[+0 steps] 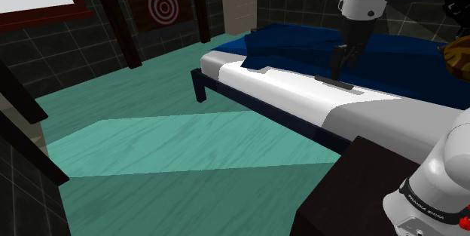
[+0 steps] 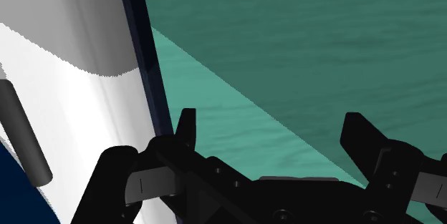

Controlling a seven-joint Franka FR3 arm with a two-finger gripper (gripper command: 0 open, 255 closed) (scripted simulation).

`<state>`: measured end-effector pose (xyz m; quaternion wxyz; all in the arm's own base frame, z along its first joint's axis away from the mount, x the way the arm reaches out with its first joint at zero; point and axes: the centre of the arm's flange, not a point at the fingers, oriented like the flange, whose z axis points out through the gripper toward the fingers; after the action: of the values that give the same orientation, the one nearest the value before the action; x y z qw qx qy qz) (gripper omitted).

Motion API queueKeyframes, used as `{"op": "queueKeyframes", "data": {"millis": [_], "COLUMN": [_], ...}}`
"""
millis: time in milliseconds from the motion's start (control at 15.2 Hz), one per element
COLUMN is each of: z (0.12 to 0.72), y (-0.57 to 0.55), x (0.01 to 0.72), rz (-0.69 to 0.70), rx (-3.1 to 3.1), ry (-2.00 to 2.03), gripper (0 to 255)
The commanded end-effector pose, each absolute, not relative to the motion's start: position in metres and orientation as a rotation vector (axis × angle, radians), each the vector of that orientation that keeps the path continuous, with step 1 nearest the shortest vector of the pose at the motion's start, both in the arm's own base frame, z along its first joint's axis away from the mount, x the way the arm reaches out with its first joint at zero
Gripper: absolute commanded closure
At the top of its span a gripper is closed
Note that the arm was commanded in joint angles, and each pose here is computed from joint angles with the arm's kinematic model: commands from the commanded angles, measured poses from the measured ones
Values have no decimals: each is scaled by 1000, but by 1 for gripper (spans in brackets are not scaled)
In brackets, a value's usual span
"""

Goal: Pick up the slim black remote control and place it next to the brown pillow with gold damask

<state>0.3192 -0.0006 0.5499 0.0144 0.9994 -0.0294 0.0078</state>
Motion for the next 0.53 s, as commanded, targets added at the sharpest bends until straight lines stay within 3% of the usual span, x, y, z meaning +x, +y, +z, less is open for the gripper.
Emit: {"op": "queueKeyframes", "data": {"millis": [0,462], "z": [550,513], "y": [-1,-85], "x": [319,345], "rz": [24,16], "rx": [3111,3135], "ry": [-92,-67], "gripper": [0,0]}}
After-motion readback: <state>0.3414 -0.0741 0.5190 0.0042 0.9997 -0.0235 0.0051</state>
